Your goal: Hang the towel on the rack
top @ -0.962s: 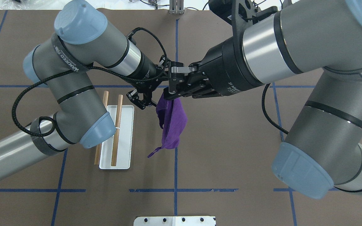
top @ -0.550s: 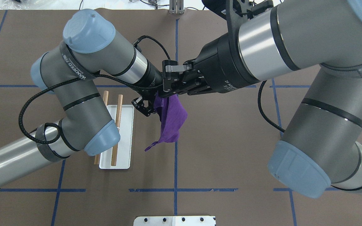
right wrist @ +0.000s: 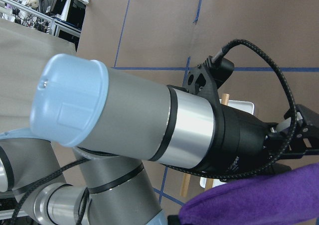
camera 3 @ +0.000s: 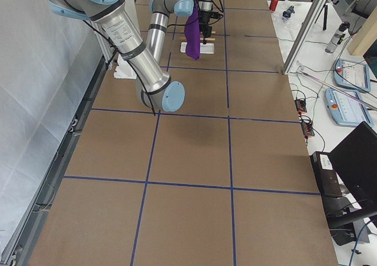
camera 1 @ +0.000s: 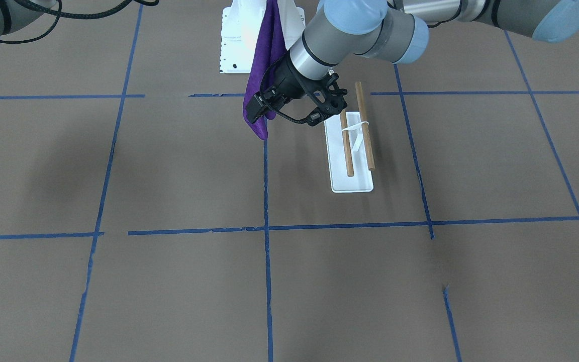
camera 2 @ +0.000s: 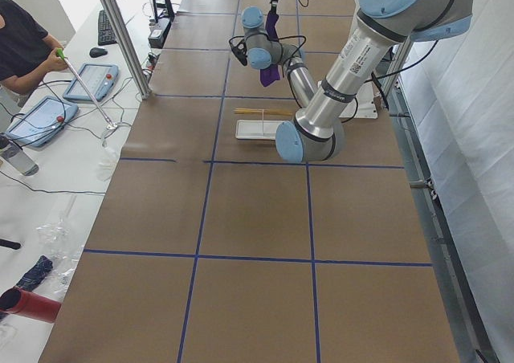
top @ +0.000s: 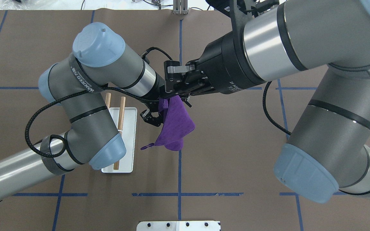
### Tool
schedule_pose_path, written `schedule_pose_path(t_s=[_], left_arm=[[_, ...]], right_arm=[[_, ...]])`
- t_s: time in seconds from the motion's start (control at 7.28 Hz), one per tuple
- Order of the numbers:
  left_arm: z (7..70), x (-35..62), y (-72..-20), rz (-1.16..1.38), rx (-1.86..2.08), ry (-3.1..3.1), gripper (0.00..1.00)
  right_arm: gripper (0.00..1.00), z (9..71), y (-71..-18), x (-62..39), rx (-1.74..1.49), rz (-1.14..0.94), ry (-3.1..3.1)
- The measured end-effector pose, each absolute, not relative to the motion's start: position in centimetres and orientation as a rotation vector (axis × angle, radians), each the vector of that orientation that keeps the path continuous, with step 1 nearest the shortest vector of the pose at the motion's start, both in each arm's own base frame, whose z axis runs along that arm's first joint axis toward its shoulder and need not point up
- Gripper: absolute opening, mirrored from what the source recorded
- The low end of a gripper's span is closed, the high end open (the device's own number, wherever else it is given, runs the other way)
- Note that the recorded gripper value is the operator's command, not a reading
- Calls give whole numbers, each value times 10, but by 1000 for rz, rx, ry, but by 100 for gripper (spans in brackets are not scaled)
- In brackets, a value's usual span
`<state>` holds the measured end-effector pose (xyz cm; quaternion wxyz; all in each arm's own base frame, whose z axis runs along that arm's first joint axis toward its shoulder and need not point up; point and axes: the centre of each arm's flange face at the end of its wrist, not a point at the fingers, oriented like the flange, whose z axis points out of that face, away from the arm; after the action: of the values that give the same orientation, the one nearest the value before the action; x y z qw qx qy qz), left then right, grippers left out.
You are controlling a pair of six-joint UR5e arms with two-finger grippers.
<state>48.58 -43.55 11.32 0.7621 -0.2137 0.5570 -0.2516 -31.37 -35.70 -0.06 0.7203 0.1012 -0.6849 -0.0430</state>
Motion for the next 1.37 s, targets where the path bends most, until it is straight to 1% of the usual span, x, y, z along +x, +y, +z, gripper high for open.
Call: schedule_pose_path(t_s=[0.27, 0.41, 0.55, 0.96, 1.24, 1.37], left_arm=[[115, 491, -430, -541, -466, 1207, 77], [120, 490, -428, -543, -468, 1201, 83], [128, 488, -425, -547, -470, 1193, 84], [138, 482, -421, -558, -475, 1170, 83], [138, 482, -421, -561, -477, 1165, 68], [137, 481, -421, -561, -477, 1166, 37]], right_arm=[[0, -2, -358, -312, 230, -94, -1516], [0, -2, -359, -310, 234, -90, -1515], [0, -2, -361, -307, 239, -85, -1514], [0, -2, -366, -303, 248, -73, -1512], [0, -2, -367, -302, 254, -67, -1511], [0, -2, -367, -302, 255, -64, -1511]])
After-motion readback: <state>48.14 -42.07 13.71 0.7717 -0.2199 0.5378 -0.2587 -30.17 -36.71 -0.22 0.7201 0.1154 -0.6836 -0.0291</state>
